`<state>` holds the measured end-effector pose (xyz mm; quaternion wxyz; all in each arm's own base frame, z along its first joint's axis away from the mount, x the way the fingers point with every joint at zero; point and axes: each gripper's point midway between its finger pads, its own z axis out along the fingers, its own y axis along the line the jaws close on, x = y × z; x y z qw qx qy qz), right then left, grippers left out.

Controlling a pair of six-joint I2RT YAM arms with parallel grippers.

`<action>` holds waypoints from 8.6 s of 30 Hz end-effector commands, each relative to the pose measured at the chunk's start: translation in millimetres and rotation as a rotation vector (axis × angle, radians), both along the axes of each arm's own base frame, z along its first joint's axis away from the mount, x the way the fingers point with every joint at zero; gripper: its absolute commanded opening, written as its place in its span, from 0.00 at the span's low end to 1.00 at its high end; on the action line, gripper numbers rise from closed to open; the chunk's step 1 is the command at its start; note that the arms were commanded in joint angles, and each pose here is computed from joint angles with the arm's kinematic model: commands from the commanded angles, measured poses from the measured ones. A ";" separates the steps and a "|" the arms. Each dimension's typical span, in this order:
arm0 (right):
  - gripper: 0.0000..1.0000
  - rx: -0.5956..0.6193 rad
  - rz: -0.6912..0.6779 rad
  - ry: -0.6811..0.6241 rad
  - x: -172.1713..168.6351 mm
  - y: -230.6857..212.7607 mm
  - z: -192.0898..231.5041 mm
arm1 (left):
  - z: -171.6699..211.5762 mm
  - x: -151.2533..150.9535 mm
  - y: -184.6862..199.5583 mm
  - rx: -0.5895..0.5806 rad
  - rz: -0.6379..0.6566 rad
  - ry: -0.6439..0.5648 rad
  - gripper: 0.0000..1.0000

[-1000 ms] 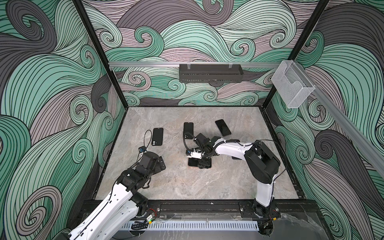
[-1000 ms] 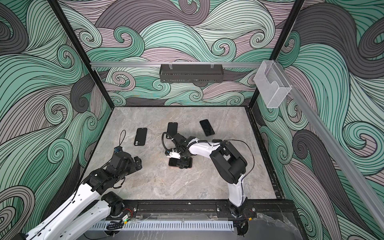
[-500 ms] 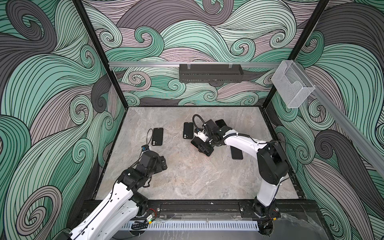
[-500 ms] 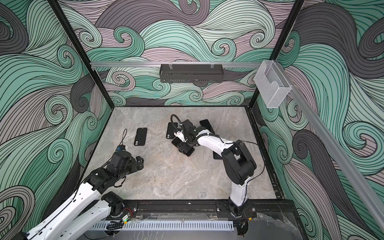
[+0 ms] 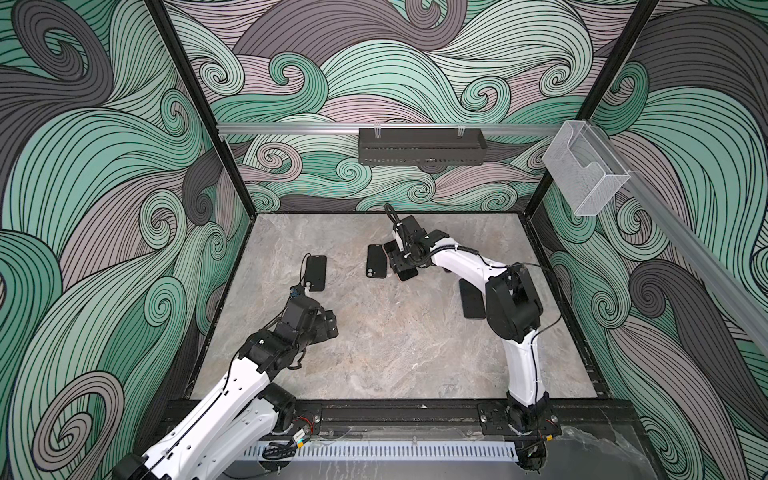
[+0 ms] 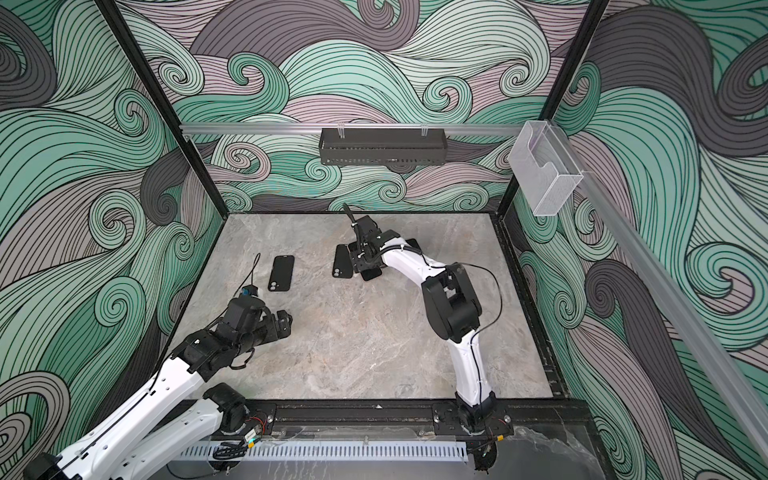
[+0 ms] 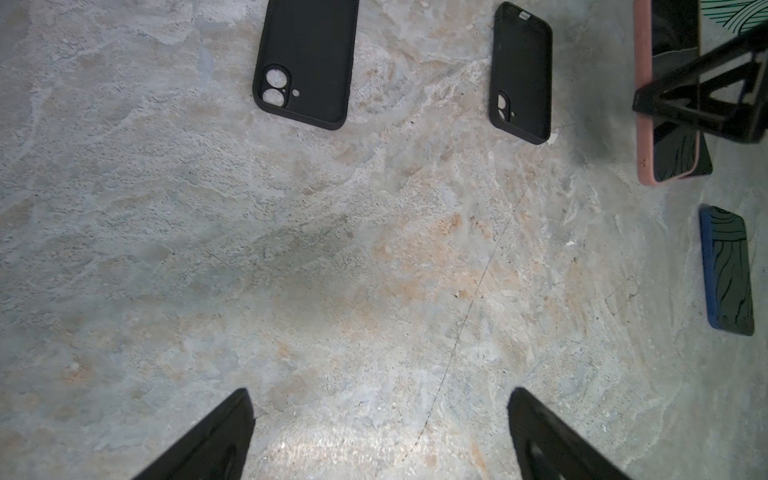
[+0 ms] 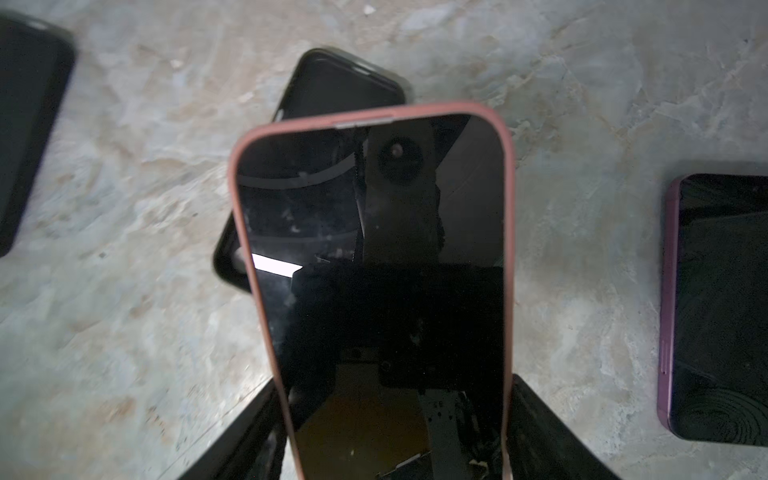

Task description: Put the phone into the phone case

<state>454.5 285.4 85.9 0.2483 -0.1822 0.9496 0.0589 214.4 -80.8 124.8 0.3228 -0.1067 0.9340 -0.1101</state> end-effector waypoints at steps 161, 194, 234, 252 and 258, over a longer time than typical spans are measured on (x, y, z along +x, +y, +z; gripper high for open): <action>0.91 0.131 -0.213 -0.088 -178.3 -172.1 54.9 | -47.6 185.3 -143.6 0.448 -1.155 0.037 0.00; 0.91 0.096 -0.244 -0.095 -181.3 -182.0 48.1 | -90.6 70.9 -219.9 0.533 -1.827 -0.042 0.00; 0.99 0.024 -0.154 -0.134 -148.0 -175.9 56.6 | -28.3 109.4 -210.7 0.553 -1.362 -0.240 0.99; 0.99 -0.055 -0.033 0.048 -38.4 -176.8 15.9 | 69.5 141.5 -75.0 0.525 -0.380 -0.444 0.98; 0.99 -0.076 0.000 0.118 -4.7 -173.6 -10.6 | 69.4 126.9 -34.0 0.505 -0.237 -0.417 0.99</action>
